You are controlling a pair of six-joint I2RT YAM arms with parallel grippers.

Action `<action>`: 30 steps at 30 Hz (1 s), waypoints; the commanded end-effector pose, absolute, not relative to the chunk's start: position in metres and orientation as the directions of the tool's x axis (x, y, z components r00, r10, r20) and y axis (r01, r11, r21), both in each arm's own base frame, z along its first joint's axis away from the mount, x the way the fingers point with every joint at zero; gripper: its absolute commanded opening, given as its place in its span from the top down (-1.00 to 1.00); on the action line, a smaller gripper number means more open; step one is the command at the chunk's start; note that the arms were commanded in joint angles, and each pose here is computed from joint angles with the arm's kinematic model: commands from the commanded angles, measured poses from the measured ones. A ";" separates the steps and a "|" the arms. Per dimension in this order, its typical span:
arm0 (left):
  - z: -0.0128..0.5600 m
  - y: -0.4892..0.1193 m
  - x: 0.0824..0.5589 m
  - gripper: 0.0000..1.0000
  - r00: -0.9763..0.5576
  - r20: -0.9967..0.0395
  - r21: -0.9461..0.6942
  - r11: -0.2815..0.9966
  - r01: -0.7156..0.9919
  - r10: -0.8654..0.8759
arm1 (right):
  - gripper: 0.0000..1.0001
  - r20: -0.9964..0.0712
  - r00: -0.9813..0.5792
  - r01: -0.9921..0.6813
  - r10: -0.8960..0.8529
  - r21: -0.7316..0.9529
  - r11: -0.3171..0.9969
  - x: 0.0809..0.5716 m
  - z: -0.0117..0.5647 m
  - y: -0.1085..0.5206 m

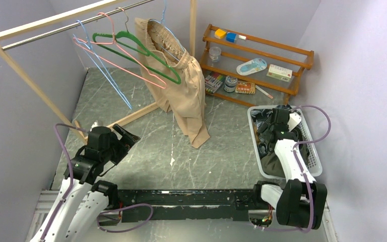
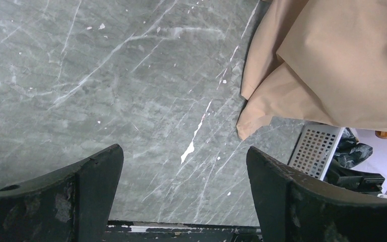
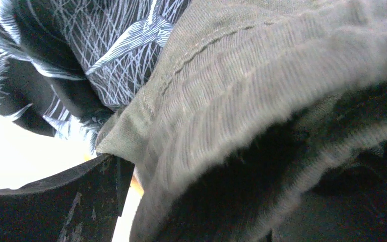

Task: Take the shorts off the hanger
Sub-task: Place the shorts in the basket.

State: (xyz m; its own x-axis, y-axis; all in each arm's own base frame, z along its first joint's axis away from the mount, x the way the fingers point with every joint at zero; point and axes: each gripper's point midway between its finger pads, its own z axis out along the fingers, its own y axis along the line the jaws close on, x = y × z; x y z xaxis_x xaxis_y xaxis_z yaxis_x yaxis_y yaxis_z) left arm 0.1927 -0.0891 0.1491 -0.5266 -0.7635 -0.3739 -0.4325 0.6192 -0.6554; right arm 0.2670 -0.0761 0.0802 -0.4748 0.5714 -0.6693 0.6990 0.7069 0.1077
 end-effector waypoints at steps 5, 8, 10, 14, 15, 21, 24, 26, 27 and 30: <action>0.154 -0.095 0.194 -0.90 -0.524 -0.364 -0.695 0.599 -0.398 -0.770 | -0.64 -0.553 -0.590 0.627 0.589 0.145 0.765 0.254 0.057 -0.037; 0.154 -0.097 0.194 -0.90 -0.531 -0.358 -0.694 0.599 -0.399 -0.768 | -0.66 -0.542 -0.590 0.629 0.598 0.154 0.762 0.251 0.047 -0.010; 0.155 -0.096 0.194 -0.90 -0.534 -0.359 -0.689 0.604 -0.401 -0.765 | -0.68 -0.556 -0.583 0.610 0.592 0.182 0.772 0.257 0.048 0.013; 0.159 -0.092 0.193 -0.91 -0.531 -0.381 -0.673 0.621 -0.402 -0.757 | -0.70 -0.552 -0.585 0.596 0.594 0.205 0.777 0.268 0.052 0.041; 0.160 -0.091 0.193 -0.91 -0.527 -0.386 -0.671 0.622 -0.403 -0.757 | -0.70 -0.551 -0.587 0.591 0.593 0.209 0.779 0.272 0.053 0.046; 0.160 -0.090 0.191 -0.91 -0.514 -0.383 -0.680 0.611 -0.405 -0.767 | -0.73 -0.603 -0.593 0.558 0.534 0.171 0.812 0.287 0.078 0.047; 0.159 -0.089 0.191 -0.91 -0.514 -0.385 -0.678 0.613 -0.406 -0.767 | -0.79 -0.683 -0.553 0.580 0.477 0.096 0.809 0.288 0.103 0.024; 0.159 -0.088 0.191 -0.91 -0.515 -0.391 -0.672 0.618 -0.407 -0.763 | -0.82 -0.727 -0.522 0.601 0.445 0.057 0.798 0.285 0.119 0.009; 0.159 -0.087 0.191 -0.91 -0.514 -0.394 -0.669 0.621 -0.408 -0.762 | -0.82 -0.738 -0.518 0.594 0.433 0.055 0.803 0.286 0.126 0.005; 0.159 -0.088 0.193 -0.92 -0.518 -0.394 -0.667 0.624 -0.407 -0.759 | -0.82 -0.758 -0.494 0.592 0.426 0.065 0.803 0.284 0.144 -0.003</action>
